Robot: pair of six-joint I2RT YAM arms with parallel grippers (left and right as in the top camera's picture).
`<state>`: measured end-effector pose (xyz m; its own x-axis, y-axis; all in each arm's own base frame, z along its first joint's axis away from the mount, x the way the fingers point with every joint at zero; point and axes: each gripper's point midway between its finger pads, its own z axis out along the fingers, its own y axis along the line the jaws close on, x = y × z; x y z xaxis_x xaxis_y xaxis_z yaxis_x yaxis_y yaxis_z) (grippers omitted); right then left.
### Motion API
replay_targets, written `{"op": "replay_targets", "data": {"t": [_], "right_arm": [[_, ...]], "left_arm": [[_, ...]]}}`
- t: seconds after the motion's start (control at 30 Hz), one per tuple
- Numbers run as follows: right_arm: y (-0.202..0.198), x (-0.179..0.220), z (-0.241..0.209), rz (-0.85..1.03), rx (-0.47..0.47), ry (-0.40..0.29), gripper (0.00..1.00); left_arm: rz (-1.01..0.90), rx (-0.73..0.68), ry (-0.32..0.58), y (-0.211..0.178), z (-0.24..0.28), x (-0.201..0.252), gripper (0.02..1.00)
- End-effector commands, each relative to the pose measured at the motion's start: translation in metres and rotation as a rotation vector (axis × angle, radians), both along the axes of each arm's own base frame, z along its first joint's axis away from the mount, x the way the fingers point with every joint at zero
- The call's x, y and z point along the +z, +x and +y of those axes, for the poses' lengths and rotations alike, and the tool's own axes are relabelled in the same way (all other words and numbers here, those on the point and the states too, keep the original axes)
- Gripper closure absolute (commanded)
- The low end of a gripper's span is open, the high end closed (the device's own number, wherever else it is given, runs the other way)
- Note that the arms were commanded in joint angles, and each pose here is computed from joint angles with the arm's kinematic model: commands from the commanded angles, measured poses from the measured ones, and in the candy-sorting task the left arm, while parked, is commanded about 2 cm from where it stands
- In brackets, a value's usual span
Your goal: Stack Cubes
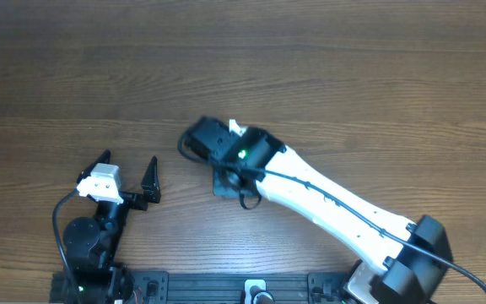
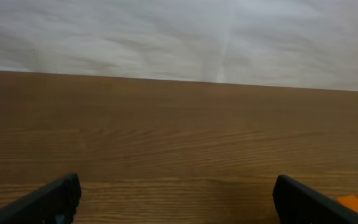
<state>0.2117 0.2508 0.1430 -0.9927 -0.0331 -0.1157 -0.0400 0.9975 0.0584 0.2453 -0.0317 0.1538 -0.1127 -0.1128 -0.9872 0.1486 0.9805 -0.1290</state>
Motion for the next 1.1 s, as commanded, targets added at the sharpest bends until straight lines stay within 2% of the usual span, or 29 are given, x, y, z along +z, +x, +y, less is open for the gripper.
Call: {"op": "replay_targets", "data": {"t": [0.03,0.2,0.37,0.57,1.1], "right_arm": [[0.035,-0.001,0.002,-0.015,0.065,-0.041,0.991],[0.066,-0.007,0.002,0.001,0.083,-0.067,0.991],[0.079,-0.019,0.001,0.018,0.082,-0.085,0.991],[0.081,-0.034,-0.001,0.049,0.074,-0.109,0.989],[0.084,-0.049,0.006,0.062,0.076,-0.094,0.989]], "left_arm": [[0.009,-0.009,0.007,0.0,-0.001,-0.004,0.02],[0.009,-0.009,0.007,0.0,-0.001,-0.004,0.018],[0.009,-0.009,0.007,0.0,-0.001,-0.004,0.018],[0.009,-0.009,0.007,0.0,-0.001,-0.004,0.018],[0.009,-0.009,0.007,0.0,-0.001,-0.004,0.02]]}}
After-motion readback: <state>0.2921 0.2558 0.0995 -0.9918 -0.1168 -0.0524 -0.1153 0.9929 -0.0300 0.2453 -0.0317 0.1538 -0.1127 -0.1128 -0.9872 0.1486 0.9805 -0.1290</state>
